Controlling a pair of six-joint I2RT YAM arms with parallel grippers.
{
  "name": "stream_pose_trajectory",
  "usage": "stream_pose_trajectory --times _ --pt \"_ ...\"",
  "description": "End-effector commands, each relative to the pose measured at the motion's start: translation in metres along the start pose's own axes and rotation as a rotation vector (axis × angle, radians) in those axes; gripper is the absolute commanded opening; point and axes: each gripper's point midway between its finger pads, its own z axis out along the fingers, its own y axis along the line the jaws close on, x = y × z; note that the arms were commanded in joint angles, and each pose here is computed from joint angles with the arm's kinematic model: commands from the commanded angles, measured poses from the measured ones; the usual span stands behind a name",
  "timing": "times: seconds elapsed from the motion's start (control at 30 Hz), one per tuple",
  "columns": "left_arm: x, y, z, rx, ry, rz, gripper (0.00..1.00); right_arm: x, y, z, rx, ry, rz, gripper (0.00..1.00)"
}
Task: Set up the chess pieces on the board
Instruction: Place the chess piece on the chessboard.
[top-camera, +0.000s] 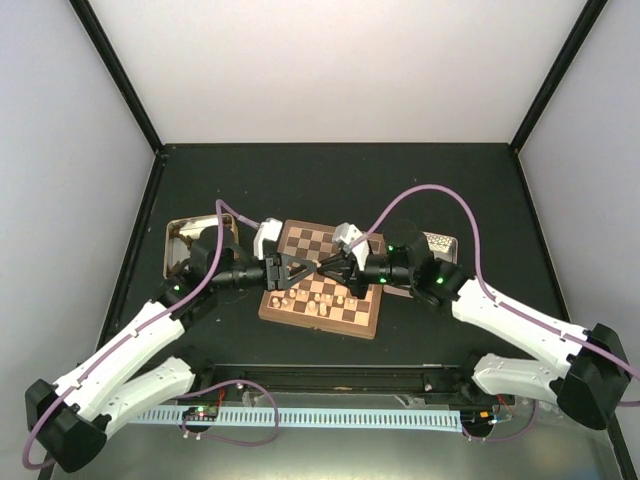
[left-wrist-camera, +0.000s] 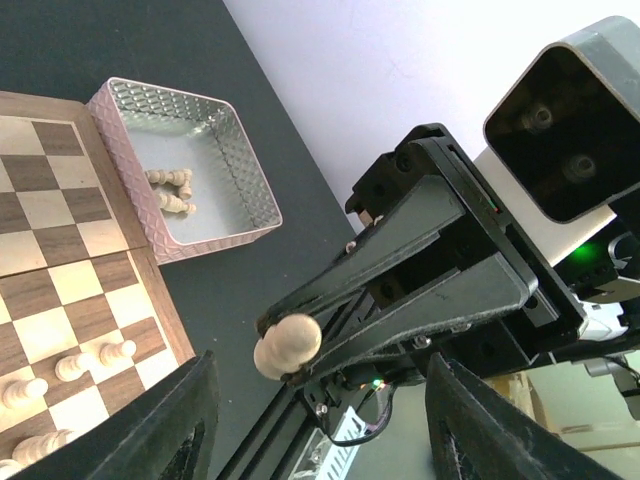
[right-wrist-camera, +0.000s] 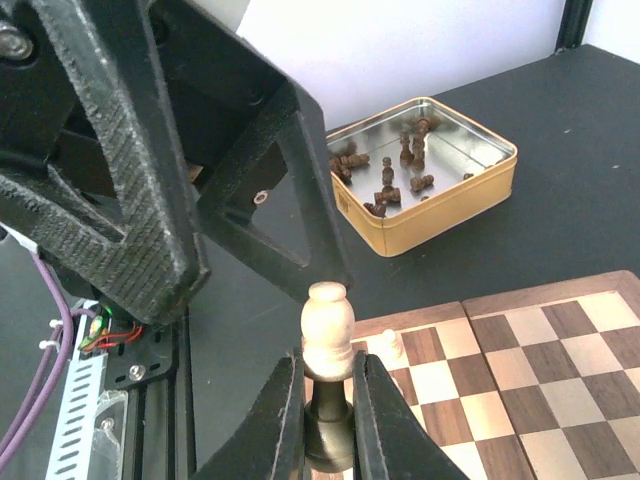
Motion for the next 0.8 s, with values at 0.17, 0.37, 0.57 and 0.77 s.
stream_pose_trajectory --times 0.17,0.37,0.57,0.77 --pt "-0.008 -0.011 0.003 0.038 0.01 0.013 0.44 -0.001 0.015 0.009 -0.059 0.033 -0.062 0.01" --pt "-0.004 -0.007 0.006 0.033 0.034 0.003 0.33 -0.005 0.015 0.01 -0.061 0.02 -0.061 0.01" --pt "0.002 0.001 0.009 0.017 0.058 -0.008 0.28 -0.008 0.015 0.011 -0.062 0.007 -0.062 0.01" --pt "0.006 0.004 0.012 0.013 0.078 -0.008 0.18 -0.009 0.016 0.012 -0.068 0.001 -0.063 0.01"
